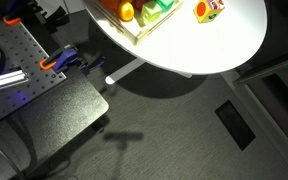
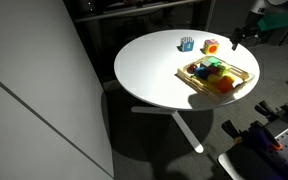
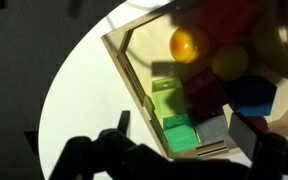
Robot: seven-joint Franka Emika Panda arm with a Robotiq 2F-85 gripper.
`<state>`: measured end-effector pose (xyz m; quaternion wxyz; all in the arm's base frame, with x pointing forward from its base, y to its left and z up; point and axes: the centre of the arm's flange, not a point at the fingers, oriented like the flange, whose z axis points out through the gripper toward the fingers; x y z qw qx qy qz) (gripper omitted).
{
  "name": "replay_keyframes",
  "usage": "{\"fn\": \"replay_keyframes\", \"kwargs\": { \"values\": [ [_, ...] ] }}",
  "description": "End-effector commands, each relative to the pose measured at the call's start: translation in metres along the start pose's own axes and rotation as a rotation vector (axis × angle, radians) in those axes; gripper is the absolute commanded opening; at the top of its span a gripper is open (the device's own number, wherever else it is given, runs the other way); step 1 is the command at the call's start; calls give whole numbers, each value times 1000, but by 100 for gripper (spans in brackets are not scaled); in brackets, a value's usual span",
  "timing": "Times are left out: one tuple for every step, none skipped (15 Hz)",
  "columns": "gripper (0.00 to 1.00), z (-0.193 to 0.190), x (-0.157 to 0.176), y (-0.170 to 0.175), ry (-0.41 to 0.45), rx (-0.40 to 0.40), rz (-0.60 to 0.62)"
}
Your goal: Remove the gray block from the wooden tray and place it on the table
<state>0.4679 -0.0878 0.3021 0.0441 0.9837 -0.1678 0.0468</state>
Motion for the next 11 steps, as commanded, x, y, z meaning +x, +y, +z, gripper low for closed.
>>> {"fn": "replay_keyframes", "kwargs": {
  "values": [
    [100, -23, -13, 0, -28, 47, -67],
    [100, -26, -15, -1, -37, 57, -78],
    [100, -29, -17, -2, -49, 68, -88],
    [100, -32, -19, -3, -56, 73, -98],
    [100, -34, -20, -4, -63, 77, -106],
    [100, -36, -21, -5, -68, 76, -111],
    [100, -37, -22, -5, -64, 64, -109],
    [100, -26, -14, -7, -61, 59, -93],
    [100, -28, -15, -7, -60, 59, -93],
    [100, -27, -15, -7, -62, 59, -93],
    [100, -26, -15, -7, -64, 59, -94]
  ]
}}
